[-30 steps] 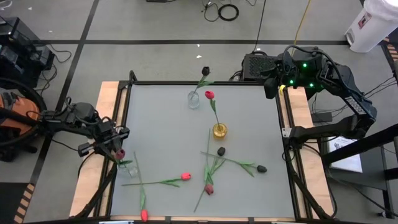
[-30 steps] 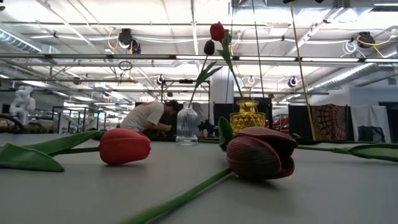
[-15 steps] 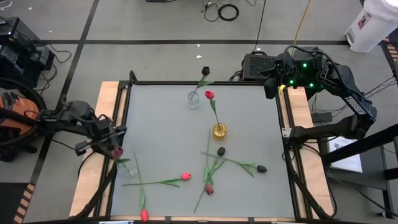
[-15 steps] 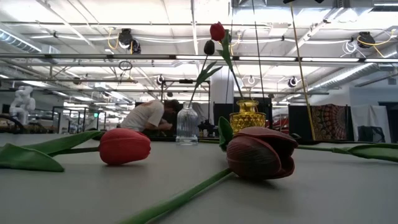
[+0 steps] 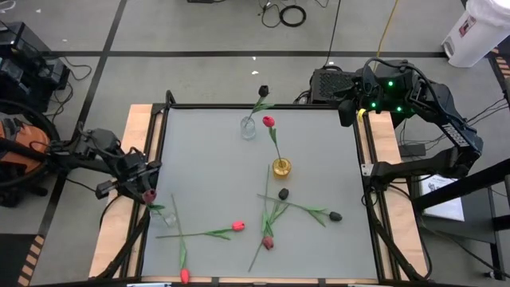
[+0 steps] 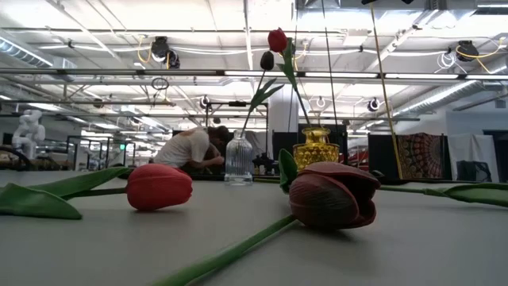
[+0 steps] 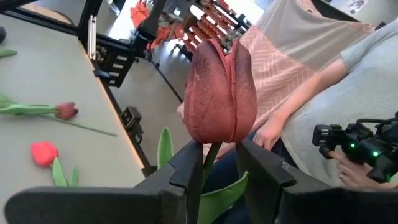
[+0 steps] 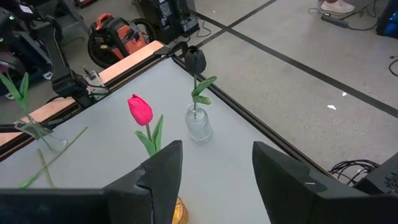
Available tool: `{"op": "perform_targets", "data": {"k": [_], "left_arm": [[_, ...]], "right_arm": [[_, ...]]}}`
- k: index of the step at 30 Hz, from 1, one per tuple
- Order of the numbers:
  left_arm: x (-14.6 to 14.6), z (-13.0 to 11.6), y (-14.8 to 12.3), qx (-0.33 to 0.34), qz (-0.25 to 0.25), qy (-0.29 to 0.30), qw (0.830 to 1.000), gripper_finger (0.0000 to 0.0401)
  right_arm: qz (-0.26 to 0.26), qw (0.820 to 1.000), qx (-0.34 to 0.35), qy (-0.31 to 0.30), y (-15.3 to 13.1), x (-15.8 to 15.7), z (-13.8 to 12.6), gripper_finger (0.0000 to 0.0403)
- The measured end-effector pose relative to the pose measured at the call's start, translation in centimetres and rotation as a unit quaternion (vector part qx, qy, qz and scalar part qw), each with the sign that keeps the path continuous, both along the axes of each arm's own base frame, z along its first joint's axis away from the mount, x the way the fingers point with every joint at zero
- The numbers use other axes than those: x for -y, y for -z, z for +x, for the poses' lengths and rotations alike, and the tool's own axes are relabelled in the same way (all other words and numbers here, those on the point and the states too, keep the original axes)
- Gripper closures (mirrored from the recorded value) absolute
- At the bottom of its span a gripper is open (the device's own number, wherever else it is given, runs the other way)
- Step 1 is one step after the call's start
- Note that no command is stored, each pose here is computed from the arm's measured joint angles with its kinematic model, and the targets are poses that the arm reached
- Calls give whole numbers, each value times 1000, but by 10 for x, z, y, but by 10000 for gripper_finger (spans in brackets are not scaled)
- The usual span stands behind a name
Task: Sort flowers into vase by color
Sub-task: Put the left red tulip into the bottom transparent vase
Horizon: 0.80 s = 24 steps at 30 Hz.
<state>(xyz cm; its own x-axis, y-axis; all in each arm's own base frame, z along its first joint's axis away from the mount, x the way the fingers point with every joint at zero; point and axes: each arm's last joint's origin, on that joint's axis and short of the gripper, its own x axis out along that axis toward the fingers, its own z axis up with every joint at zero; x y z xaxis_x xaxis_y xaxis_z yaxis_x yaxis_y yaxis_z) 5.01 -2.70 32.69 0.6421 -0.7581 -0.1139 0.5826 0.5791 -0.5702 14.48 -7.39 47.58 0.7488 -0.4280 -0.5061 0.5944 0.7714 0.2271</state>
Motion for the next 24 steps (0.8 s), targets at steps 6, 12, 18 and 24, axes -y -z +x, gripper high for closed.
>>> {"op": "perform_targets", "data": {"k": [6,12,18,24], "left_arm": [[0,-1,0,-8,0,0,1000,301],[-1,-3,10,-55,18,2,998,301],[-1,-3,11,-57,21,2,998,301],[-1,-3,11,-55,20,1,998,301]], "right_arm": [[0,1000,0,0,0,0,0,215],[0,1000,0,0,0,0,0,215],[0,1000,0,0,0,0,0,215],[0,1000,0,0,0,0,0,215]]}}
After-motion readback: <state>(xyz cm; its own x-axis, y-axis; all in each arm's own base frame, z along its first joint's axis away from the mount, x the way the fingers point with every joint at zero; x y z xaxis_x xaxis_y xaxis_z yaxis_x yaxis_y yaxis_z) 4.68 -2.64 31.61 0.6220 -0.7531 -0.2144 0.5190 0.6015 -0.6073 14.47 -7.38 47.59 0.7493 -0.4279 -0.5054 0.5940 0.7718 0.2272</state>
